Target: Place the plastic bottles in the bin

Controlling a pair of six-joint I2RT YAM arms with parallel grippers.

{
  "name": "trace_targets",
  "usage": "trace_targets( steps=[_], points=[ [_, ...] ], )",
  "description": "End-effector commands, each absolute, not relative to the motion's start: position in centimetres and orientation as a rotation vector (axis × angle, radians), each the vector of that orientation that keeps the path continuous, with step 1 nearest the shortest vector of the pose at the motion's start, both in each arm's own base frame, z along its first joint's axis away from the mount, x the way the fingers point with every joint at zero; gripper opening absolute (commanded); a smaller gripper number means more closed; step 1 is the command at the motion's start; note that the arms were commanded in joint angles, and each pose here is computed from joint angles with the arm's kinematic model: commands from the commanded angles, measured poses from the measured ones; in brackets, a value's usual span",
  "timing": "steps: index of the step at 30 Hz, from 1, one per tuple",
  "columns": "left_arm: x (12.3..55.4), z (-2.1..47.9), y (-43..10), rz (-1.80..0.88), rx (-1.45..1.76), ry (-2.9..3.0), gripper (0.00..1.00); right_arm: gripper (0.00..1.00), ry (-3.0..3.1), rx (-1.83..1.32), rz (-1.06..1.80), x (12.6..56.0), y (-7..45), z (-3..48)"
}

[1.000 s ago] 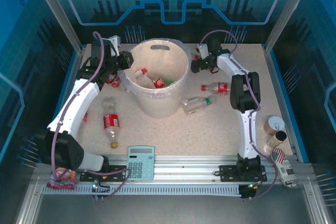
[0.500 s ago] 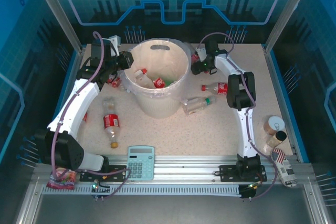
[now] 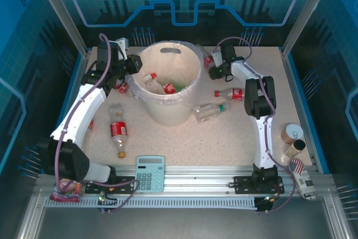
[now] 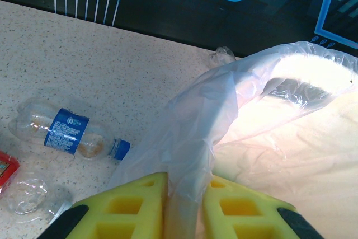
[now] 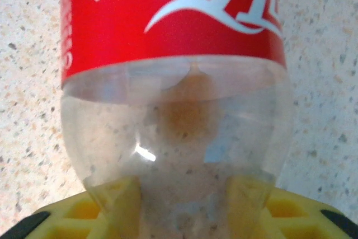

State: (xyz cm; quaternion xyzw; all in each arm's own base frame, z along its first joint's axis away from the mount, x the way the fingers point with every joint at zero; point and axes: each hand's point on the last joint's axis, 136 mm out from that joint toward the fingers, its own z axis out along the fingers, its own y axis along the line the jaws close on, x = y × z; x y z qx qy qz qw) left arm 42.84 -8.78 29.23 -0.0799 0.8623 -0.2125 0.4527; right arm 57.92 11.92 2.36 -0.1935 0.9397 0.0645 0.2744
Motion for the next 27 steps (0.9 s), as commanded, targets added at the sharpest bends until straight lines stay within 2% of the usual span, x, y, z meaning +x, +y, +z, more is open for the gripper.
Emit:
trace_targets(
  steps=[1, 13, 22, 27],
  points=[
    [42.2, 26.4, -8.6, -0.493, -0.183, 2.225, 0.20, 0.37, 2.502, -0.532, 0.226, 56.7, 12.4, 4.4],
    [42.0, 26.9, -8.6, -0.496, -0.183, 2.211, 0.21, 0.24, 2.465, -0.478, 0.240, 53.0, 11.0, 8.5],
    [42.0, 27.3, -8.7, -0.510, -0.180, 2.202, 0.21, 0.23, 2.430, -0.407, 0.194, 48.0, 8.7, 16.2],
    [42.0, 27.3, -8.8, -0.517, -0.180, 2.202, 0.21, 0.23, 2.358, -0.393, 0.160, 45.5, 7.9, 22.1]
  ],
)
